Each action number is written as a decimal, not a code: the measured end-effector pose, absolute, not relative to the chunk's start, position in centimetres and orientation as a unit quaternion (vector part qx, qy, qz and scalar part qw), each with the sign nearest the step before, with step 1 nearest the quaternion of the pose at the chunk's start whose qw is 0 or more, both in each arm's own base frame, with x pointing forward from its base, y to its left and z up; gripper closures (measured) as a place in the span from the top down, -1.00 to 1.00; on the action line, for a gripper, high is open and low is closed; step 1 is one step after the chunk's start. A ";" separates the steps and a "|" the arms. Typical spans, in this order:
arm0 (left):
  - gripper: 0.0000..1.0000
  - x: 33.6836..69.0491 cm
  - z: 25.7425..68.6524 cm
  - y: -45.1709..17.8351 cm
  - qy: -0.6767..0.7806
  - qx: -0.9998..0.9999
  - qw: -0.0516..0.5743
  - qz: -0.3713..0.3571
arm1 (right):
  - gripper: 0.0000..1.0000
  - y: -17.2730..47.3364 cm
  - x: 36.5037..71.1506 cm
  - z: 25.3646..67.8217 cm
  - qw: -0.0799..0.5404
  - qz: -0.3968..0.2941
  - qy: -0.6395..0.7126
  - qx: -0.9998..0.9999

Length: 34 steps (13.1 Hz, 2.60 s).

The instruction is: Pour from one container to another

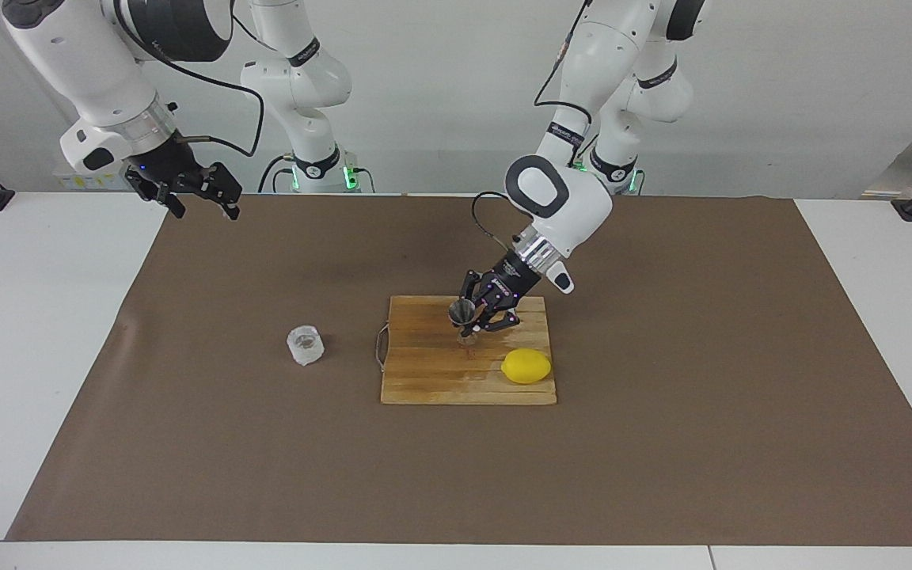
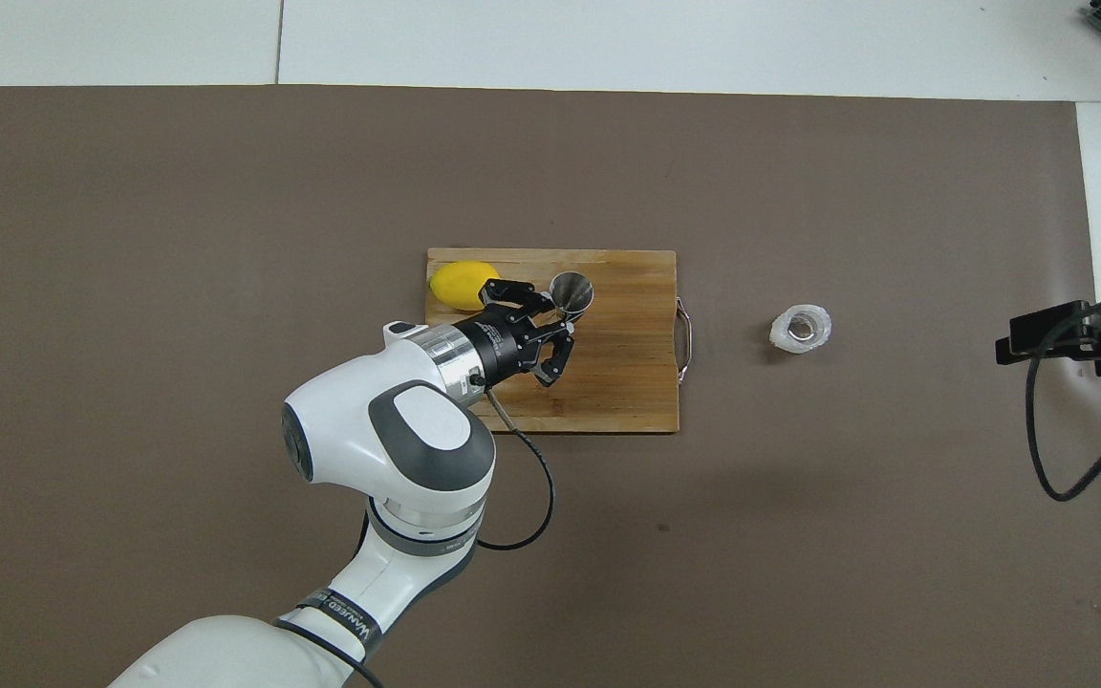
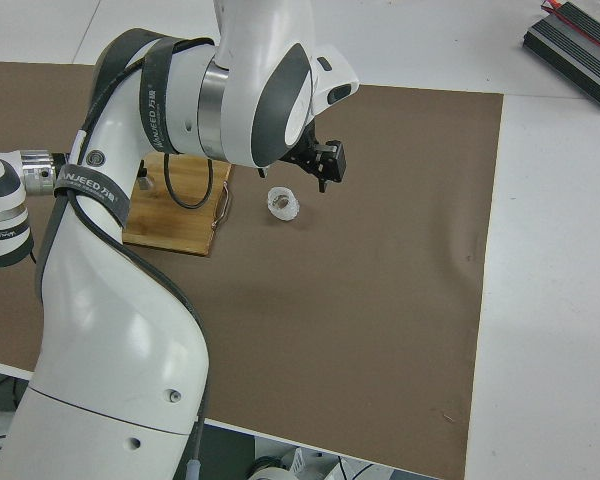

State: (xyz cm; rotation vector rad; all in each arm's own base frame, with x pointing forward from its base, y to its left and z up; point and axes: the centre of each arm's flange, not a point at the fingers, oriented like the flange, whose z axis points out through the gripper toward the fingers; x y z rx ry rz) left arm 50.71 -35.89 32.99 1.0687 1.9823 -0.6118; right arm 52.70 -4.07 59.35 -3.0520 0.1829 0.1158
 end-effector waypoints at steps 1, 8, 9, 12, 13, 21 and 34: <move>-0.53 50.8 32.6 -36.2 0.782 0.422 0.392 -0.240 | 1.00 -4.1 52.7 59.4 0.041 0.038 0.060 -0.997; -0.53 50.7 31.4 -37.0 0.780 0.438 0.390 -0.220 | 1.00 -4.1 52.7 59.4 0.041 0.038 0.060 -0.997; -0.53 50.4 31.4 -37.2 0.779 0.441 0.389 -0.217 | 1.00 -4.1 52.7 59.4 0.041 0.038 0.060 -0.997; -0.53 50.5 31.6 -37.2 0.779 0.442 0.392 -0.211 | 1.00 -4.1 52.7 59.4 0.041 0.038 0.060 -0.997; -0.53 50.8 31.7 -37.0 0.780 0.439 0.394 -0.209 | 1.00 -4.1 52.7 59.4 0.041 0.038 0.060 -0.997; -0.53 52.2 32.2 -35.6 0.777 0.439 0.404 -0.202 | 1.00 -4.1 52.7 59.4 0.041 0.038 0.060 -0.997; -0.53 53.3 31.3 -34.6 0.727 0.498 0.414 -0.229 | 1.00 -4.1 52.7 59.4 0.041 0.038 0.060 -0.997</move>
